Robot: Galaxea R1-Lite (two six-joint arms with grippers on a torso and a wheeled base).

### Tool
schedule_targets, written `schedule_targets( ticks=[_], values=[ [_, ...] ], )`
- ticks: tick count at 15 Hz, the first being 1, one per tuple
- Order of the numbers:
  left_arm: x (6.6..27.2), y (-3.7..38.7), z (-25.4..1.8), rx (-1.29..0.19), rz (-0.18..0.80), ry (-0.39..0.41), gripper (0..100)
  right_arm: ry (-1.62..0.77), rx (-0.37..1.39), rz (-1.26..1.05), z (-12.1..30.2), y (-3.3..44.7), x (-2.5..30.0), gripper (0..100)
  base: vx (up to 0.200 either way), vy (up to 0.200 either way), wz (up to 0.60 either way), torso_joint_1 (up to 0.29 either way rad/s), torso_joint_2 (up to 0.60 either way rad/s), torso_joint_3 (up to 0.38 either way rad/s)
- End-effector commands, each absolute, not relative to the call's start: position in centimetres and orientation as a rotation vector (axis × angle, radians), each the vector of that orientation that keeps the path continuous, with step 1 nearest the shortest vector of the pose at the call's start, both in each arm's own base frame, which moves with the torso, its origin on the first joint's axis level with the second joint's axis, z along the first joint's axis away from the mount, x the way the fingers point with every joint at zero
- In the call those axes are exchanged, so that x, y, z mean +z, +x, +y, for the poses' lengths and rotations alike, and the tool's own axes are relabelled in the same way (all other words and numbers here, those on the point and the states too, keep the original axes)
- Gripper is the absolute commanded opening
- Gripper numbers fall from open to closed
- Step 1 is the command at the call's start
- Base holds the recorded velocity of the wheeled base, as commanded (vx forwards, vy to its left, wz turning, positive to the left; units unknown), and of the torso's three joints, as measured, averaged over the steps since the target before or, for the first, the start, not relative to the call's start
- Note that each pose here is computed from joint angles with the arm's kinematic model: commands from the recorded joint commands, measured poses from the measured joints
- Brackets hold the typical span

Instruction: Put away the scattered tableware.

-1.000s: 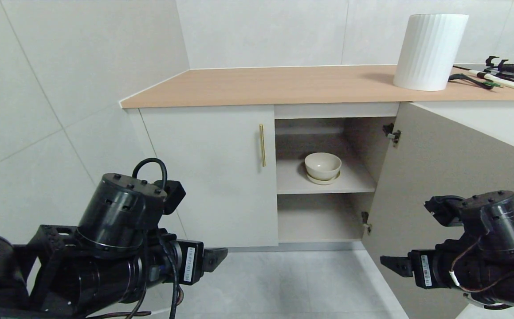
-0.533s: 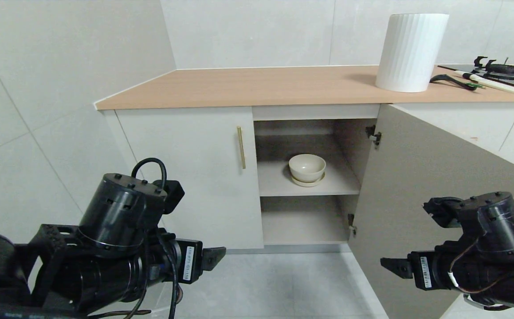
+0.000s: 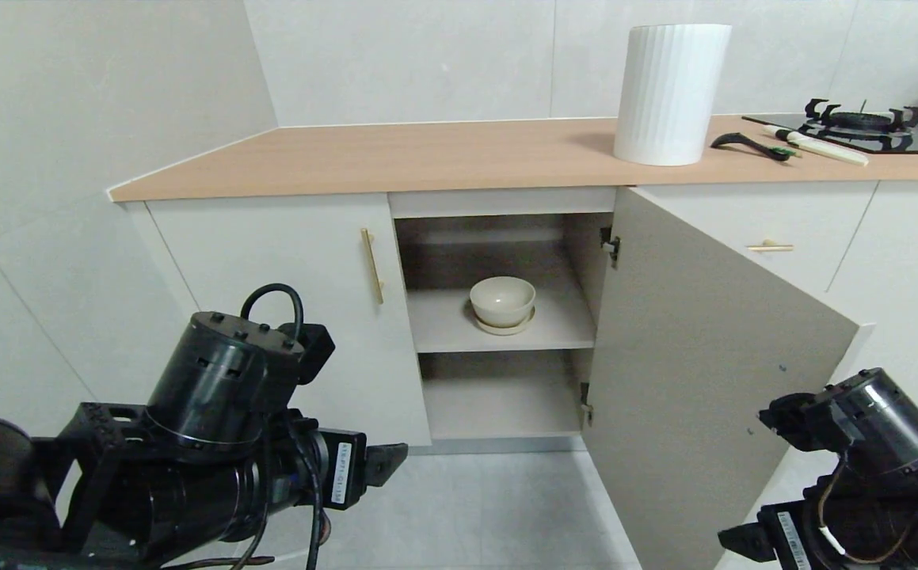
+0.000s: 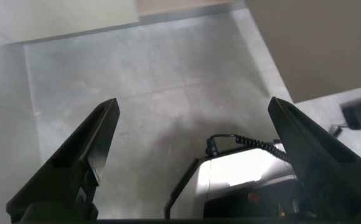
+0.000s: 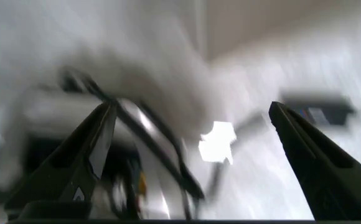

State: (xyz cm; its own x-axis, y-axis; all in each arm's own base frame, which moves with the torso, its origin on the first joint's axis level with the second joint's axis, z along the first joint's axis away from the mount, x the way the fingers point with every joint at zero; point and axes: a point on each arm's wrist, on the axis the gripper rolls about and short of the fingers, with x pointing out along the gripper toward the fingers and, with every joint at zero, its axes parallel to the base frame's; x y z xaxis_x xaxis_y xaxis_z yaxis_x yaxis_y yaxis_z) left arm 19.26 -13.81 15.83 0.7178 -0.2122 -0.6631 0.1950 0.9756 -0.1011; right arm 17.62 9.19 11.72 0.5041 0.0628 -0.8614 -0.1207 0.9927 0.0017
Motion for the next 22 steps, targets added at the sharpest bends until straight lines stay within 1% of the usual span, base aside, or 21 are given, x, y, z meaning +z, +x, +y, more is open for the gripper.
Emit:
schedule_targets(
  ticks=[1, 3, 5, 7, 8, 9, 10, 11, 12, 17, 19, 22],
  values=[
    [15.9, 19.3, -13.8, -0.222, 0.734, -0.026, 100, -0.056, 0.083, 1.036, 8.7, 18.0, 13.1, 100, 0.0, 0.0, 0.0, 0.0, 0.0, 0.0],
    [15.9, 19.3, -13.8, -0.222, 0.734, -0.026, 100, -0.077, -0.037, 1.092, 6.6, 18.5, 14.4, 100, 0.0, 0.0, 0.0, 0.0, 0.0, 0.0],
    [15.9, 19.3, -13.8, -0.223, 0.732, -0.027, 100, -0.045, -0.156, 1.061, 4.0, 19.7, 15.2, 100, 0.0, 0.0, 0.0, 0.0, 0.0, 0.0],
    [15.8, 19.3, -13.8, -0.222, 0.736, -0.025, 100, -0.016, -0.223, 1.012, 1.5, 20.1, 16.6, 100, 0.0, 0.0, 0.0, 0.0, 0.0, 0.0],
    [15.8, 19.3, -13.8, -0.222, 0.736, -0.025, 100, -0.017, -0.192, 0.999, 1.3, 19.6, 17.2, 100, 0.0, 0.0, 0.0, 0.0, 0.0, 0.0],
    [15.8, 19.3, -13.8, -0.222, 0.737, -0.024, 100, -0.023, -0.125, 1.007, 1.3, 18.8, 17.5, 100, 0.0, 0.0, 0.0, 0.0, 0.0, 0.0],
    [15.8, 19.3, -13.8, -0.222, 0.737, -0.024, 100, -0.071, -0.045, 1.074, 1.4, 17.6, 17.4, 100, 0.0, 0.0, 0.0, 0.0, 0.0, 0.0],
    [15.8, 19.3, -13.8, -0.222, 0.736, -0.025, 100, -0.105, -0.021, 1.1, 1.4, 17.4, 17.4, 100, 0.0, 0.0, 0.0, 0.0, 0.0, 0.0],
    [15.9, 19.3, -13.8, -0.223, 0.733, -0.027, 100, -0.102, -0.026, 1.098, 1.4, 17.5, 17.4, 100, 0.0, 0.0, 0.0, 0.0, 0.0, 0.0],
    [16.1, 19.2, -13.7, -0.225, 0.726, -0.03, 100, -0.01, -0.164, 1.002, -1.3, 19.3, 18.6, 100, 0.0, 0.0, 0.0, 0.0, 0.0, 0.0],
    [16.2, 19.2, -13.7, -0.225, 0.724, -0.032, 100, 0.058, -0.224, 0.933, -2.1, 20.9, 18.4, 100, 0.0, 0.0, 0.0, 0.0, 0.0, 0.0],
    [16.2, 19.2, -13.7, -0.226, 0.721, -0.033, 100, 0.217, -0.297, 0.854, -2.5, 24.4, 16.8, 100, 0.0, 0.0, 0.0, 0.0, 0.0, 0.0]
  ],
)
